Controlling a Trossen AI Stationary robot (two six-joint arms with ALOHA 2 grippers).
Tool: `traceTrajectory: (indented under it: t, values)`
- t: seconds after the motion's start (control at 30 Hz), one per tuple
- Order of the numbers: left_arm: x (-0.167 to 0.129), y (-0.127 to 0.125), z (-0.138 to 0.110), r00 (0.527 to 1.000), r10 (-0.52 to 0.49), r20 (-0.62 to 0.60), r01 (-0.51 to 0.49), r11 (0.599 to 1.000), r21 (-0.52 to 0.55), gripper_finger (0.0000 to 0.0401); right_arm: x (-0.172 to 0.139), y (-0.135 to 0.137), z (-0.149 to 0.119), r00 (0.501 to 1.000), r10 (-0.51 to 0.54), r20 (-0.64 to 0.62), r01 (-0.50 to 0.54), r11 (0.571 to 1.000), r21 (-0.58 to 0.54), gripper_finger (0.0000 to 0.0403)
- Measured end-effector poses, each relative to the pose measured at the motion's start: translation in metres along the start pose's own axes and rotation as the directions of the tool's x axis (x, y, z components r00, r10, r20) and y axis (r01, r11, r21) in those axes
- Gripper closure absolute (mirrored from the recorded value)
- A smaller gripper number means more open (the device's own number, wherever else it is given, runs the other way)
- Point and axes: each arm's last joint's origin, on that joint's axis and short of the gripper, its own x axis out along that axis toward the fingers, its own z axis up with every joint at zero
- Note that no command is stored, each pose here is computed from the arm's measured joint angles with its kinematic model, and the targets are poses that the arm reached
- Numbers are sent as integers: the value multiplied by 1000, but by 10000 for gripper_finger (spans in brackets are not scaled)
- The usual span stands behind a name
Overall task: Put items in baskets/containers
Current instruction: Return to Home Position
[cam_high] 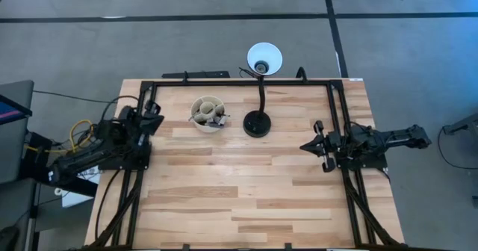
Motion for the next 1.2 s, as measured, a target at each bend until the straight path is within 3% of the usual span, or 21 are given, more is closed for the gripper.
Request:
traceTrajectory:
  t: [0.13,0.33,0.47,0.67,1.2]
  values:
    - [-3,3,0,993,115,29,-117,989,91,398,0,-1,0,1000,-6,-1,6,1000,-9,402]
    - [-4,10,-13,968,237,-79,-230,970,81,398,0,-1,0,1000,-7,-1,7,1000,11,402]
    - [-5,11,-21,953,261,-154,-252,965,74,398,0,-1,0,1000,-8,-1,8,1000,-13,402]
    - [-9,15,-35,882,398,-252,-373,917,142,398,0,-1,0,1000,-12,-2,12,1000,-13,402]
    - [-11,15,-50,829,395,-397,-366,919,151,397,0,-1,-1,1000,-12,-2,12,1000,-12,402]
